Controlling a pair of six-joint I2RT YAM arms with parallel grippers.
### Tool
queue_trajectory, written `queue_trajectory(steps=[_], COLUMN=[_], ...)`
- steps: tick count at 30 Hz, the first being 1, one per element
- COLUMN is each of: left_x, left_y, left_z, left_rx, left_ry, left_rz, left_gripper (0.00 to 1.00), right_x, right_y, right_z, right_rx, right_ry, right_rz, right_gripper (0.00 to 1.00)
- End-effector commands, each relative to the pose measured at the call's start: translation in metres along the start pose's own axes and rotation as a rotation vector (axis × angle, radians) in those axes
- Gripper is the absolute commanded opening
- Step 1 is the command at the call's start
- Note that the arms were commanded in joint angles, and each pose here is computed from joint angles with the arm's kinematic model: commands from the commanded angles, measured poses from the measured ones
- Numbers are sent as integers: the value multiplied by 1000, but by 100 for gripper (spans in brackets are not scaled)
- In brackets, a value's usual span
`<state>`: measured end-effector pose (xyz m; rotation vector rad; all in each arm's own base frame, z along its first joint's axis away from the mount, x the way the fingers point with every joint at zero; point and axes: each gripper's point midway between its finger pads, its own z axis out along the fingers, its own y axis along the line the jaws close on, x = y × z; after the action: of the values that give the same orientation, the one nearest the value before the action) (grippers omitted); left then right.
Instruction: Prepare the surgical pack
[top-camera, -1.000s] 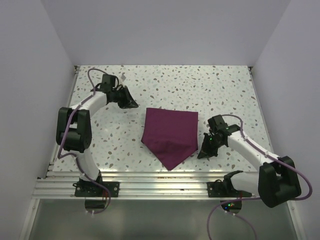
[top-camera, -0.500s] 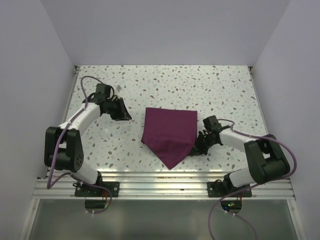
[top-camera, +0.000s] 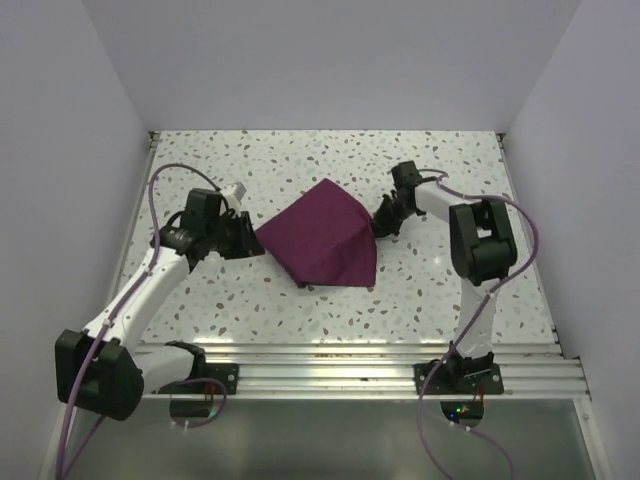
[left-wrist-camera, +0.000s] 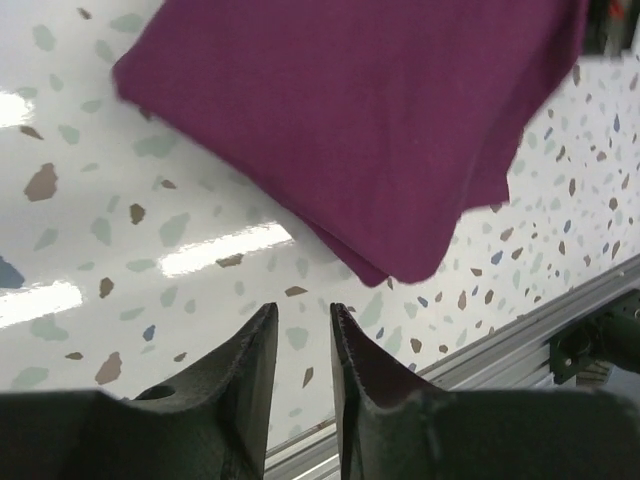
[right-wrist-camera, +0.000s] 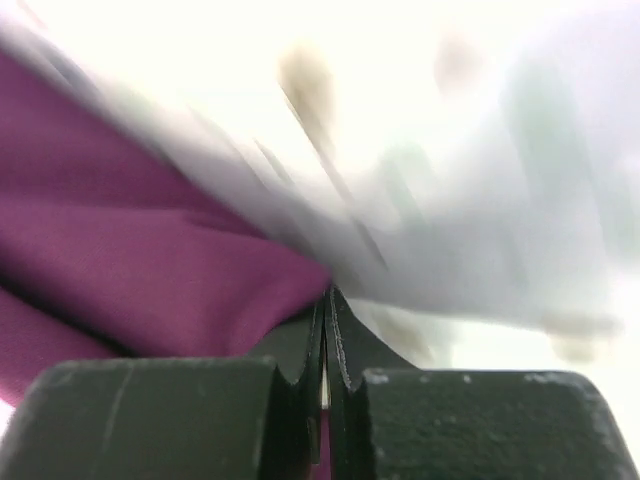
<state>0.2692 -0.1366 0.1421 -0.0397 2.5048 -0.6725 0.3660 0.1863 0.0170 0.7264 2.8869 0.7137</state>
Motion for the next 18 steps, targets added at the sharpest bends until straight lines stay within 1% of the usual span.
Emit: queue_trajectory(steps=[1, 2, 3, 4, 6, 7, 8, 9, 10, 11, 12, 13, 14, 15, 16, 17, 18], left_x=[2, 5, 5, 6, 10, 10, 7, 7, 11, 6, 6, 3, 3, 8, 10, 7, 12], left_y=[-23, -33, -38, -40, -53, -57, -67, -70, -69, -79, -79, -84, -87, -85, -88, -96, -93], left_z=[-14, -14, -15, -13, -6, -3, -1, 2, 12, 13, 17, 26, 31, 43, 48, 50, 62], left_rx=[6, 11, 12, 3, -5, -15, -27, -45, -78, -82, -109, -131, -141, -164, -171, -185, -213], left_ry=[-53, -53, -57, -50, -29, -23, -36, -27, 2, -5, 2, 8, 16, 56, 74, 75, 108], left_rz=[94, 115, 125, 127, 162, 173, 203, 217, 226, 246, 258, 283, 296, 312, 331, 355, 371], left_gripper=[33, 34, 35, 36, 37, 38, 38, 39, 40, 40, 41, 43, 44, 45, 46, 45, 46], right_x=[-34, -41, -58, -62, -76, -79, -80, -72, -76, -72, -59, -55, -50, -36, -27, -12, -6], right_y=[17, 20, 29, 24, 16, 9, 0, -21, -25, -33, -48, -47, -51, -62, -57, -67, -70], right_z=[1, 2, 0, -6, -26, -35, -43, -44, -65, -72, -73, -88, -94, -90, -102, -98, -99], right_rx=[51, 57, 62, 89, 112, 119, 129, 167, 151, 156, 173, 162, 165, 176, 138, 141, 132], right_ry=[7, 7, -24, -19, -69, -87, -97, -80, -121, -123, -99, -129, -137, -115, -133, -100, -97], right_rz=[-136, -170, -194, -193, -209, -206, -211, -194, -189, -206, -203, -235, -246, -245, -256, -254, -257], right_gripper=[0, 2, 3, 5, 20, 29, 46, 52, 58, 72, 78, 87, 91, 94, 97, 99, 99])
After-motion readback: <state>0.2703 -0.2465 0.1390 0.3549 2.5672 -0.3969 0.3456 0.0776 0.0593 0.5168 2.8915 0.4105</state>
